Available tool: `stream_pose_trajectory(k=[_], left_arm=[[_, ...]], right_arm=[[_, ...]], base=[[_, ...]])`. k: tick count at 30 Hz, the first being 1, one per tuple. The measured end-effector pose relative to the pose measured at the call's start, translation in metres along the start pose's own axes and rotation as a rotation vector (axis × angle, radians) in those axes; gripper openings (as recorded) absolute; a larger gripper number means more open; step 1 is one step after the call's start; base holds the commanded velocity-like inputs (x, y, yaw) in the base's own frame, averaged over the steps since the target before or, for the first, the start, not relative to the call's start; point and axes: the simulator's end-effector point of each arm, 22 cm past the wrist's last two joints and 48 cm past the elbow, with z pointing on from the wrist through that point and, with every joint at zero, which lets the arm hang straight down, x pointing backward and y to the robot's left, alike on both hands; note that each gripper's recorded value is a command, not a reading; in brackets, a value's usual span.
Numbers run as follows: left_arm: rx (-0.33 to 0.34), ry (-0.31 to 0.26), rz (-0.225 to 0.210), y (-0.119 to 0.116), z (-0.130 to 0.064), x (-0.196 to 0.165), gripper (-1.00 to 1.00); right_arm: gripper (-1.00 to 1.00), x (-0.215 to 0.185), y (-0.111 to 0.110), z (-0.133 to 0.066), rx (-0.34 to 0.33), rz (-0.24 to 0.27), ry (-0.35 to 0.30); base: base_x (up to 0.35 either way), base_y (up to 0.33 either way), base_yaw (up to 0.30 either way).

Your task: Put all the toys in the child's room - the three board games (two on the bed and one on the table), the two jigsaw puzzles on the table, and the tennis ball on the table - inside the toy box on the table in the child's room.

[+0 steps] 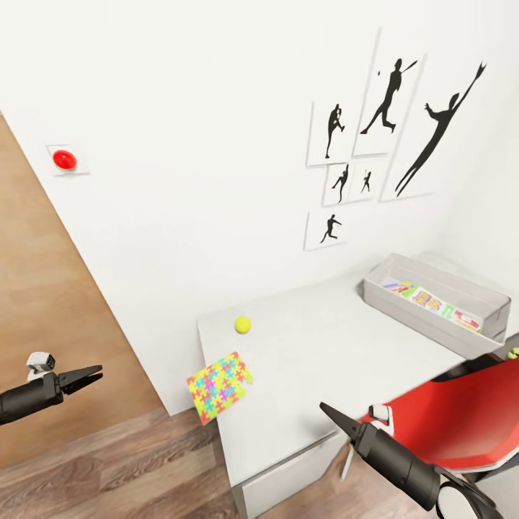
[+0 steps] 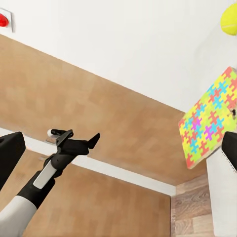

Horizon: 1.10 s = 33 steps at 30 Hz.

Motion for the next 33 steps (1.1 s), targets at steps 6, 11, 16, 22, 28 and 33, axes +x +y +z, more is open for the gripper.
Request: stream_pose_trajectory(k=[6, 11, 16, 22, 28, 33], left_arm=[[0.004, -0.004, 0.007, -0.004, -0.001, -0.002, 1.00], [0.008, -0.009, 0.014, -0.008, -0.003, -0.004, 1.00], [0.012, -0.012, 0.020, -0.011, -0.003, -0.006, 1.00], [0.018, -0.018, 0.027, -0.016, -0.005, -0.008, 1.00], [0.021, -0.022, 0.035, -0.019, -0.006, -0.010, 1.00], [0.020, -0.024, 0.038, -0.021, -0.007, -0.011, 1.00]], right_arm=[[1.00, -0.001, 0.004, 0.000, -0.005, -0.008, -0.002], [1.00, -0.002, 0.007, 0.000, -0.010, -0.015, -0.003], [1.00, -0.003, 0.010, 0.000, -0.015, -0.021, -0.005], [1.00, -0.005, 0.014, -0.001, -0.021, -0.029, -0.008], [1.00, -0.006, 0.018, -0.001, -0.026, -0.036, -0.010], [1.00, -0.007, 0.020, -0.001, -0.029, -0.041, -0.013]], base=[[0.215, -0.023, 0.000], [0.260, -0.014, 0.000], [0.177, -0.002, 0.000], [0.152, 0.000, 0.000], [0.045, 0.000, 0.000], [0.006, 0.000, 0.000]])
